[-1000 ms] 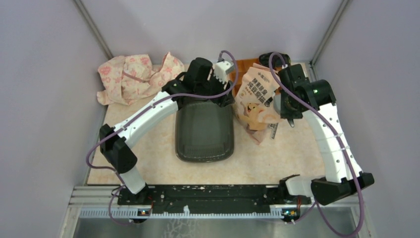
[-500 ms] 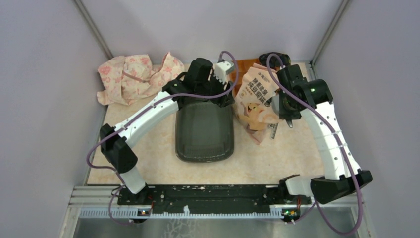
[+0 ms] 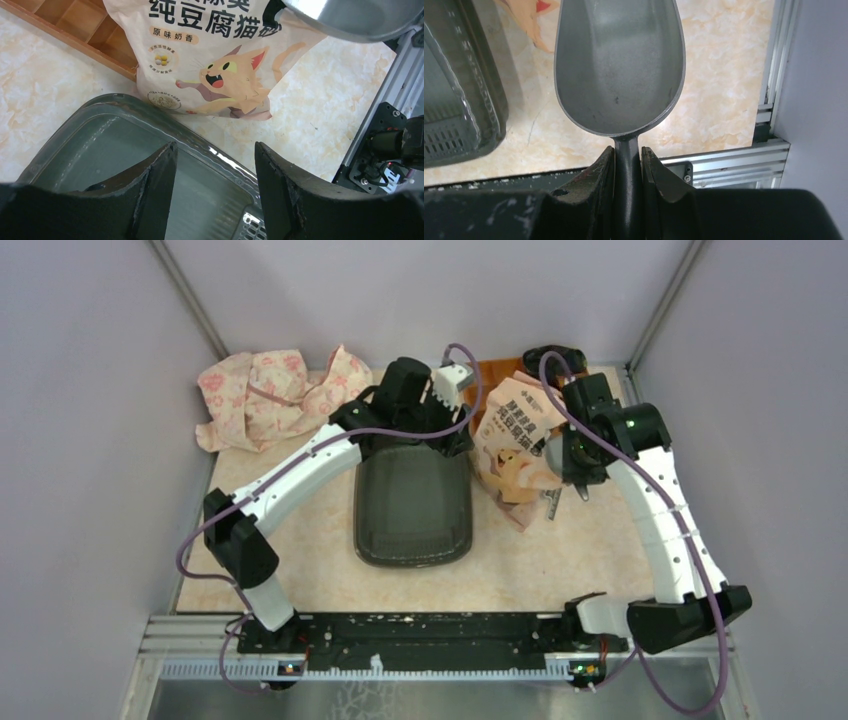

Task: Fill the litter box with clean litter
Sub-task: Open the cat litter bag at the center of the board.

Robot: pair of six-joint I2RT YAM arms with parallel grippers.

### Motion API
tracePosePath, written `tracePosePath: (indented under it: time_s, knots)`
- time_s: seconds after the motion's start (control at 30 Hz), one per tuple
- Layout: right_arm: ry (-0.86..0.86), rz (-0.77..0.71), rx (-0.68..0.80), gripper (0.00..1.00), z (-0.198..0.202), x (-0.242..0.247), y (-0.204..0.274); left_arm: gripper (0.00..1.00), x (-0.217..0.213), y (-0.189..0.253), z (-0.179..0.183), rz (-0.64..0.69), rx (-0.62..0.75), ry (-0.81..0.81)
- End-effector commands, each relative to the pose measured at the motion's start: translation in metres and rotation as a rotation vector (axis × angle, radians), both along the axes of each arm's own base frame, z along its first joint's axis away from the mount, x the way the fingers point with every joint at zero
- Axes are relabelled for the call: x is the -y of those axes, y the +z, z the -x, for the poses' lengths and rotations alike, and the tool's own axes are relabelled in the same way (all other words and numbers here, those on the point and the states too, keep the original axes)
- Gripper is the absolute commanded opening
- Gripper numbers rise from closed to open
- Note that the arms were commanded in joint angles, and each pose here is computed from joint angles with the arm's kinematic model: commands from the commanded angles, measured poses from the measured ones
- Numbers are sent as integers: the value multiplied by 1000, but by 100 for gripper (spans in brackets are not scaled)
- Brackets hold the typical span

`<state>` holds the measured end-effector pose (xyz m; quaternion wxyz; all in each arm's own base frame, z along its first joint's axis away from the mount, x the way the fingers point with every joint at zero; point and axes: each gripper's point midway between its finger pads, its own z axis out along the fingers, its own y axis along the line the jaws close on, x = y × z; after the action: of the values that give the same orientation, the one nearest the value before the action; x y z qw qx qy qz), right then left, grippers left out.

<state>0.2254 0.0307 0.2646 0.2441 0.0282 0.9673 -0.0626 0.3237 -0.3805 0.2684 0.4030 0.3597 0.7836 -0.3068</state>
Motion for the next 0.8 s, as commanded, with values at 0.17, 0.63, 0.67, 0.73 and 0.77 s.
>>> tracePosePath:
  time_s: [0.17, 0.63, 0.67, 0.73, 0.77]
  knots:
    - [195, -99, -23, 0, 11, -49, -19, 64, 4, -2, -6, -5, -4, -5]
    - [436, -177, -6, 0, 44, -118, -21, 64, -7, -9, -22, -47, 15, 95]
    - [461, -177, -19, 0, 47, -125, -25, 64, -9, -6, -23, -41, 20, 104]
    - [488, -170, -41, 0, 52, -132, -35, 64, -14, -1, -26, -27, 23, 126]
    - [483, -160, -36, 0, 50, -131, -37, 64, -17, 1, -27, -19, 22, 136]
